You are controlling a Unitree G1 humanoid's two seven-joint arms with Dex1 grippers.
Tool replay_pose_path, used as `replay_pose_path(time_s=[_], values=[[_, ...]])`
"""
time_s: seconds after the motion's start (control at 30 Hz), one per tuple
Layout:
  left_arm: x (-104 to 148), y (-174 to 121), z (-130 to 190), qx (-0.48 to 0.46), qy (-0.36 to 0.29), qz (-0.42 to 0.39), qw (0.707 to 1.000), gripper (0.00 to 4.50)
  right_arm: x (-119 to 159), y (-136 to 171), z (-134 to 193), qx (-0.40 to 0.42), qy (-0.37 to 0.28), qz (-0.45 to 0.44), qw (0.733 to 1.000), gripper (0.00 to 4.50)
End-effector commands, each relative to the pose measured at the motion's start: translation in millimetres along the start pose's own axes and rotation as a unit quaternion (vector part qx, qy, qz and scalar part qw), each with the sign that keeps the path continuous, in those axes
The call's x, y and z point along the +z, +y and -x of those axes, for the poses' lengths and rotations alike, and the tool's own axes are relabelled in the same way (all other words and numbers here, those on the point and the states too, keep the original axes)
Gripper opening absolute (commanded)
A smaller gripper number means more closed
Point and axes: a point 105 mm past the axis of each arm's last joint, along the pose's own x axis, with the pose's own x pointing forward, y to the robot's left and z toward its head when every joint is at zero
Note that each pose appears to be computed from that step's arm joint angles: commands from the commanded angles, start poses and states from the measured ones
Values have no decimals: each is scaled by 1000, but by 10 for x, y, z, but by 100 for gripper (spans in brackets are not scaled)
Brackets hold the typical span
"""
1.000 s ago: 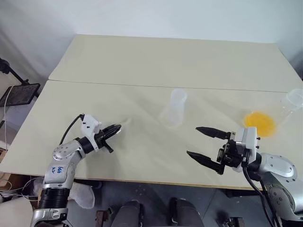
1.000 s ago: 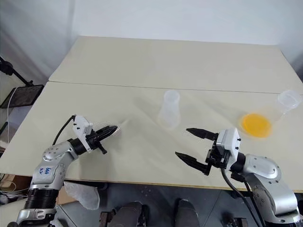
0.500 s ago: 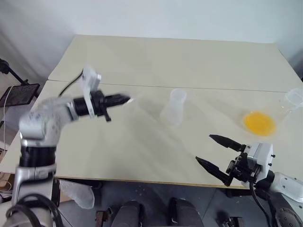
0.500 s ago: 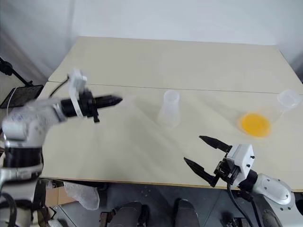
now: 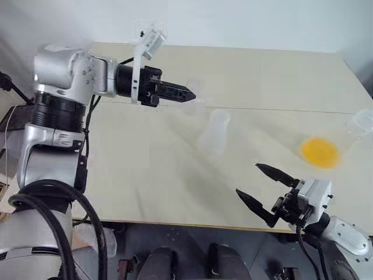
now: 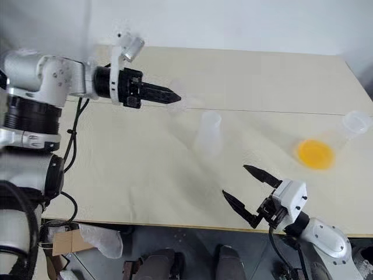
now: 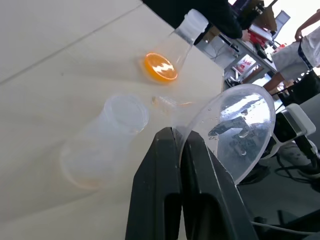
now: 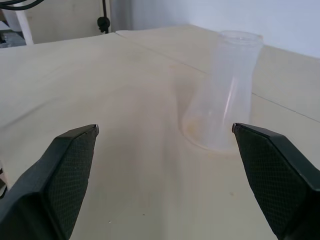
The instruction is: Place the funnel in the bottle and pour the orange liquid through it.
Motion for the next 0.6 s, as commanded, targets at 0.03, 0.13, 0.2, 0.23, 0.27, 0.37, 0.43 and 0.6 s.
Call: replay_pose_path(time_s=[0.03, 0.13, 0.2, 0.23, 0.27, 0.37, 0.43, 0.6], values=[[61, -109, -67, -13, 25, 3, 1000, 3, 112, 34, -17, -2, -21, 19, 1000, 450], [39, -88, -135, -6, 44, 9, 999, 3, 119, 38, -17, -7, -23, 20, 1000, 450], [10, -33, -162, 7, 57, 7, 998, 3, 118, 52, -21, -8, -23, 20, 999, 450], [3, -13, -177, 11, 61, 8, 998, 3, 119, 59, -24, -9, -24, 20, 999, 450], [-6, 0, -198, 13, 66, 7, 998, 3, 119, 65, -27, -11, -25, 19, 999, 450], [-11, 37, -266, 18, 72, 9, 997, 3, 126, 78, -37, -14, -27, 19, 999, 450], [7, 56, -318, 20, 68, 12, 997, 3, 130, 80, -40, -17, -29, 19, 999, 450], [65, 18, -435, 5, 62, 17, 998, 3, 132, 87, -48, -21, -30, 19, 999, 450]])
